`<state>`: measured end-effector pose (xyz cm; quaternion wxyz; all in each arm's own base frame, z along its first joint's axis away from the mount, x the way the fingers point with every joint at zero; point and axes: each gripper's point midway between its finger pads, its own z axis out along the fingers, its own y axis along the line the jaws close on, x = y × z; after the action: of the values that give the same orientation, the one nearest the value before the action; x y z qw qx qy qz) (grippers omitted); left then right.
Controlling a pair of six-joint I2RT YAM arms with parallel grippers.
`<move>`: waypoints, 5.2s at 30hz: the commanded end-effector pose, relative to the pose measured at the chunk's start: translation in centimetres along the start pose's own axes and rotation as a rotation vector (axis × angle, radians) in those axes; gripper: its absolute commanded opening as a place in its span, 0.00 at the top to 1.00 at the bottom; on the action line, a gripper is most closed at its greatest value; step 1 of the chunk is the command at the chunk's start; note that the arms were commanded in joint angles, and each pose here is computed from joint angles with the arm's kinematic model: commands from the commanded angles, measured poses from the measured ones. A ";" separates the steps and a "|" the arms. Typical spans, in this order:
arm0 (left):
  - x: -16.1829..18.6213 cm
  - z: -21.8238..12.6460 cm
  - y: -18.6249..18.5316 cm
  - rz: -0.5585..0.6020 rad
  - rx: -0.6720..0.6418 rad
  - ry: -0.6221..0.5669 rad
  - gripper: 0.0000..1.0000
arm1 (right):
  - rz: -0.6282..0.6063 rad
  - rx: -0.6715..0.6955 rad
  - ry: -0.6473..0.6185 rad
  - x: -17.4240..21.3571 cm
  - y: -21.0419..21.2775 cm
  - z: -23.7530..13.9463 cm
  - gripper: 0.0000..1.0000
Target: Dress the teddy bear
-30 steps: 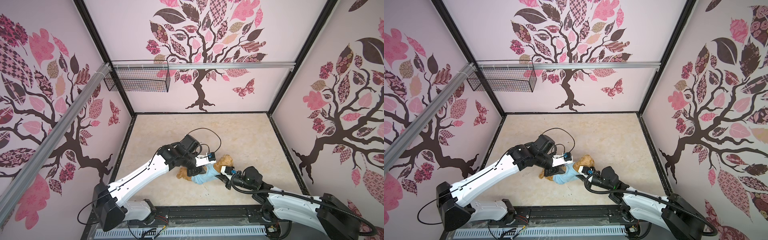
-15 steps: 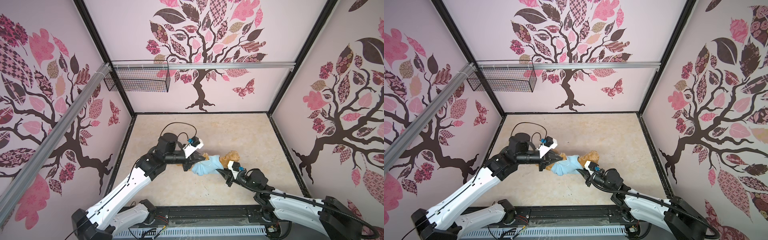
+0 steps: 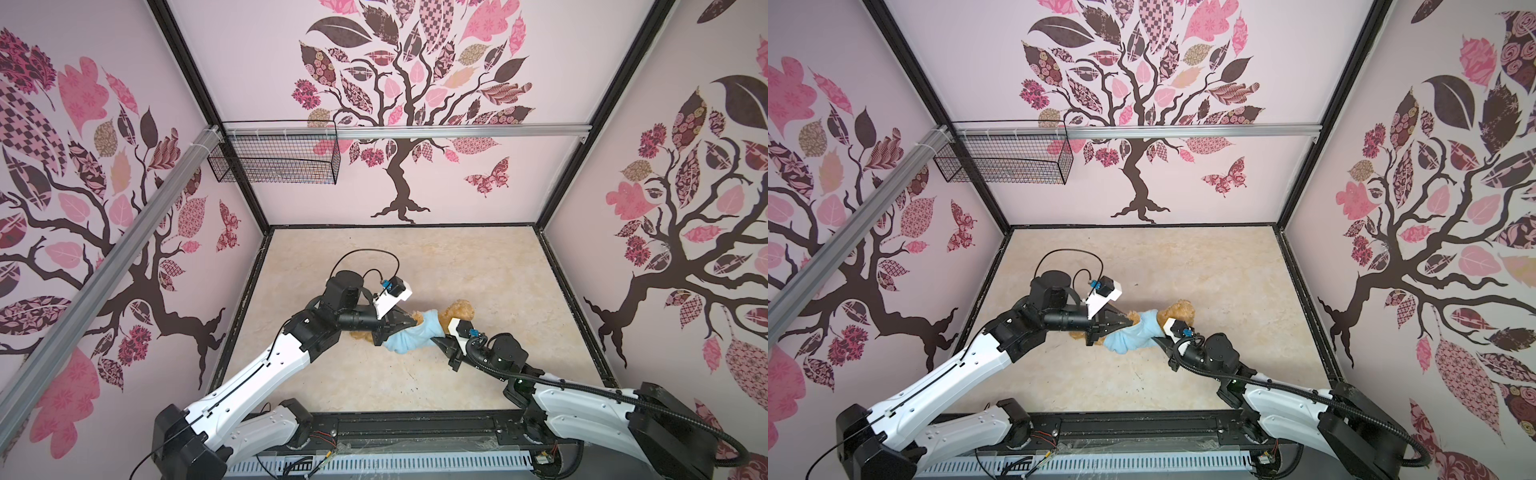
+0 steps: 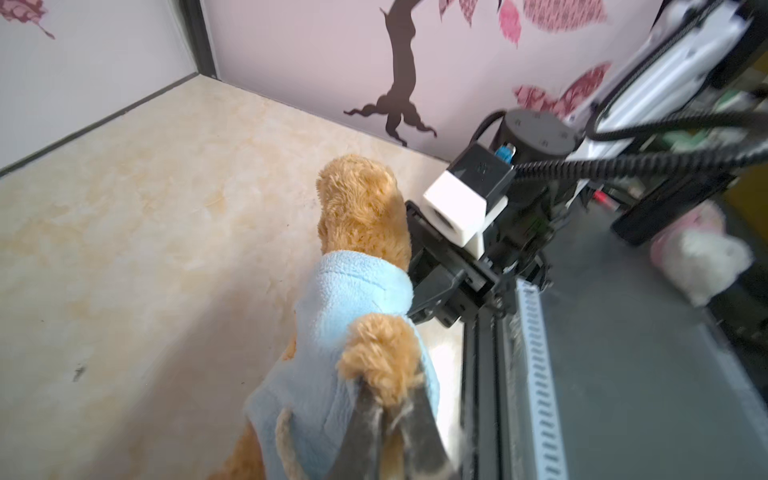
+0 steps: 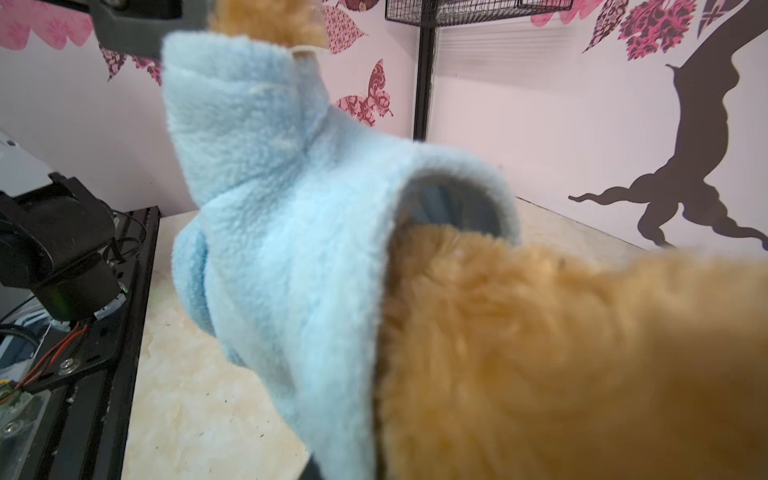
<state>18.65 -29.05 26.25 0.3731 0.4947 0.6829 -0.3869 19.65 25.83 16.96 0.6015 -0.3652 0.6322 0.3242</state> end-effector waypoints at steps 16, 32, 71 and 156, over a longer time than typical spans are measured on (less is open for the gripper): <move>0.8 0.3 1.0 0.114 -0.036 0.194 0.51 | -0.091 -0.094 0.006 -0.3 1.5 0.0 0.92; -0.1 1.4 0.0 0.095 -0.001 0.166 0.90 | -0.074 -0.027 0.037 0.8 0.4 -0.3 0.92; 0.9 4.6 2.4 -0.236 -0.039 -0.010 1.00 | 0.006 -0.139 -0.044 -6.1 1.3 3.7 0.31; 13.4 -0.2 13.8 -0.761 -0.715 0.271 0.23 | 0.585 -0.155 0.357 7.8 4.5 5.7 0.66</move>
<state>29.06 -20.13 11.80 0.2627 0.0964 0.9482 -0.1504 18.45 31.74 6.12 0.3115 -0.2855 0.7992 0.4275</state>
